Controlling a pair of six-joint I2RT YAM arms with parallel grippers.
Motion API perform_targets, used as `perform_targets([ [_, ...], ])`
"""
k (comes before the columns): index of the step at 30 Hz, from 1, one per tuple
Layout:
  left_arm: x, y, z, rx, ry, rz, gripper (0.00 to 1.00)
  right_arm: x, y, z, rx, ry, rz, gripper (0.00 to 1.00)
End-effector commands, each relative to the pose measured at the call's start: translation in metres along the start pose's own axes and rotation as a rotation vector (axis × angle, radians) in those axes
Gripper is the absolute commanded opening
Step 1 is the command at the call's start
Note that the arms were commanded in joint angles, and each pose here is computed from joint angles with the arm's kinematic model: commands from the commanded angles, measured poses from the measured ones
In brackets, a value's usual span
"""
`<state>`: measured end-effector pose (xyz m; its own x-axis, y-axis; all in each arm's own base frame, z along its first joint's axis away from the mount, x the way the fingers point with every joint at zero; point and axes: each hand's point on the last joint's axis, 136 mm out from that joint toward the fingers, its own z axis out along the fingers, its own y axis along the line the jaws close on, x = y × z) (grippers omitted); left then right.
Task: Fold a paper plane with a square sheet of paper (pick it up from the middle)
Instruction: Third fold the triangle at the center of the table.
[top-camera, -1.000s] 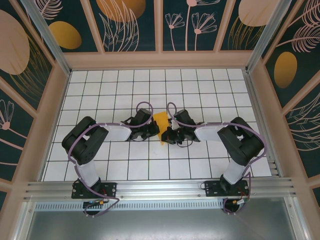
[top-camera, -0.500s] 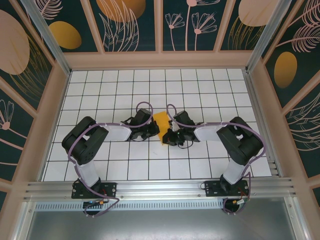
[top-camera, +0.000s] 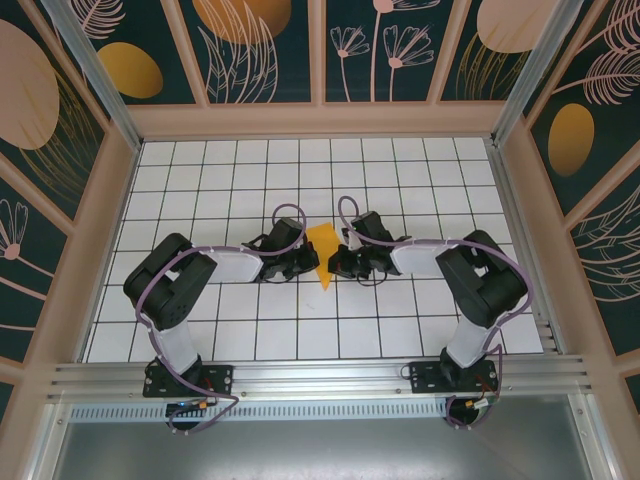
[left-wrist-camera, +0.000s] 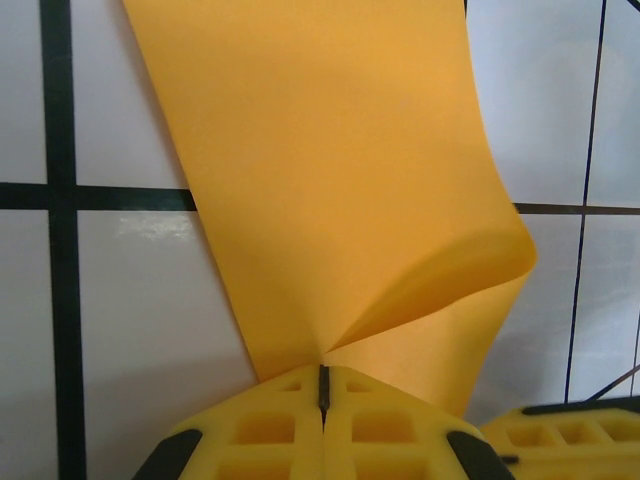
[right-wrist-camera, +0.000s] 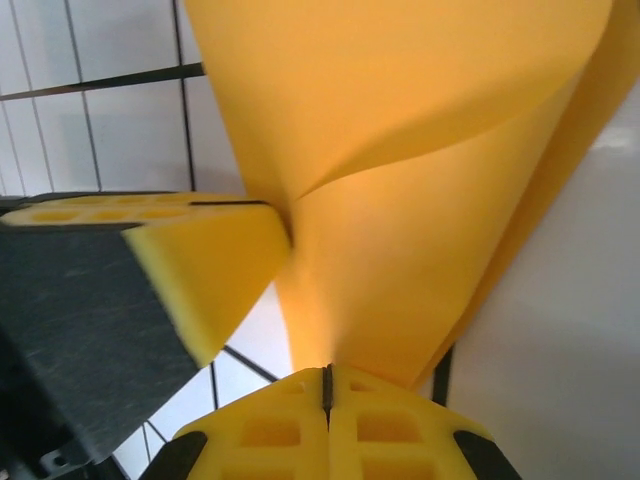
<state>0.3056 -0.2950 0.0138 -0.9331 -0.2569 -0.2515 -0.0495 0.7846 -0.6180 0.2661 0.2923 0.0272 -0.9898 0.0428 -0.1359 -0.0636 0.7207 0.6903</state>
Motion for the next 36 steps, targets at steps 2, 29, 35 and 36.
perform_targets([
  [2,0.019,0.047,0.001,-0.165,0.039,-0.029,0.00,-0.008,-0.017,0.003,0.032,-0.018,-0.001,0.04],
  [29,0.016,0.047,-0.003,-0.184,0.030,-0.014,0.00,-0.053,-0.020,-0.003,-0.028,-0.061,-0.036,0.05],
  [35,0.015,0.049,-0.006,-0.203,0.021,-0.012,0.00,-0.061,-0.013,-0.018,-0.029,-0.114,-0.037,0.05],
  [36,0.014,0.050,-0.006,-0.206,0.019,-0.012,0.00,-0.063,-0.007,-0.023,-0.042,-0.129,-0.050,0.04],
])
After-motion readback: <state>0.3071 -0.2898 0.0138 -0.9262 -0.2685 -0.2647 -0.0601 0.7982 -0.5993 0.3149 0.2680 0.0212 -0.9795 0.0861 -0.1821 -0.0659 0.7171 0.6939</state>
